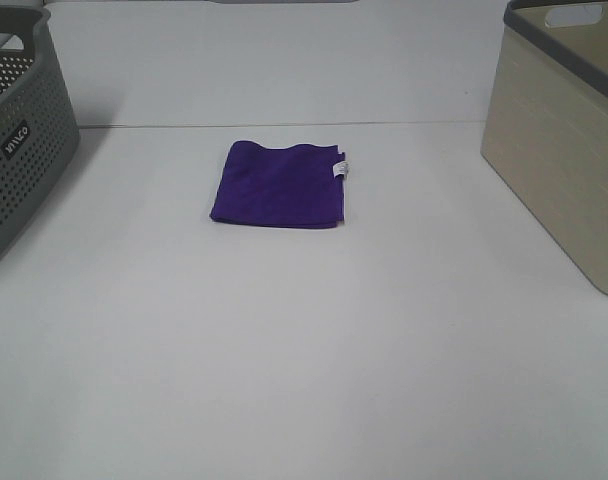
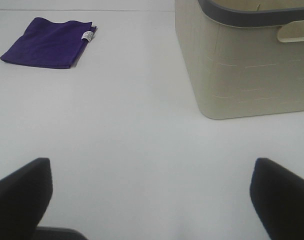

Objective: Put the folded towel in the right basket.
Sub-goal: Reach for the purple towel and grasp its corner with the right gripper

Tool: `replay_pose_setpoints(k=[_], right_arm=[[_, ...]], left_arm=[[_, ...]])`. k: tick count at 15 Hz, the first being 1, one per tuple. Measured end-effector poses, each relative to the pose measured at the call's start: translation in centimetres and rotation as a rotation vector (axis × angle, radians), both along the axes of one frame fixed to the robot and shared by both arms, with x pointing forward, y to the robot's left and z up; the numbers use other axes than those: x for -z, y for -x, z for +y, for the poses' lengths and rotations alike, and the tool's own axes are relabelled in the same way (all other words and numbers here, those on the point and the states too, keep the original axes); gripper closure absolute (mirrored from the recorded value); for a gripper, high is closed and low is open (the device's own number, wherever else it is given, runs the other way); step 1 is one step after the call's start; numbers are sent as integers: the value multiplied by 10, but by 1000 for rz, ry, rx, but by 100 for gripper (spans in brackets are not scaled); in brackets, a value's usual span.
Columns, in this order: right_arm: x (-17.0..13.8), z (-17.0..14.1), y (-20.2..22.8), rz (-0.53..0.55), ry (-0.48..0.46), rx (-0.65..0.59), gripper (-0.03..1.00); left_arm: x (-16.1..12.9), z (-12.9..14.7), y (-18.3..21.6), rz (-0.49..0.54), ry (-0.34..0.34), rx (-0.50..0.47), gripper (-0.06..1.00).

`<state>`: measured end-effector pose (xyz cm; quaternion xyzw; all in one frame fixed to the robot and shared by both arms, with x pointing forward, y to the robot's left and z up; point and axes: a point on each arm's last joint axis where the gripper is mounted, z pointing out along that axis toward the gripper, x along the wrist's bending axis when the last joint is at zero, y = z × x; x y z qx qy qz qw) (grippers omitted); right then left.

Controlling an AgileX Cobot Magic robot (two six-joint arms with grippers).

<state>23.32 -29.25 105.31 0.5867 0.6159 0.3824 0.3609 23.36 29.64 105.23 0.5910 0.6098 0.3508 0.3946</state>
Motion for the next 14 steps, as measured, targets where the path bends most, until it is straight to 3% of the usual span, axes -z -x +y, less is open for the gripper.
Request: replay_pose_setpoints(k=[14], right_arm=[[0, 0, 0, 0, -1, -1, -2]], left_arm=[[0, 0, 0, 0, -4, 2, -5]])
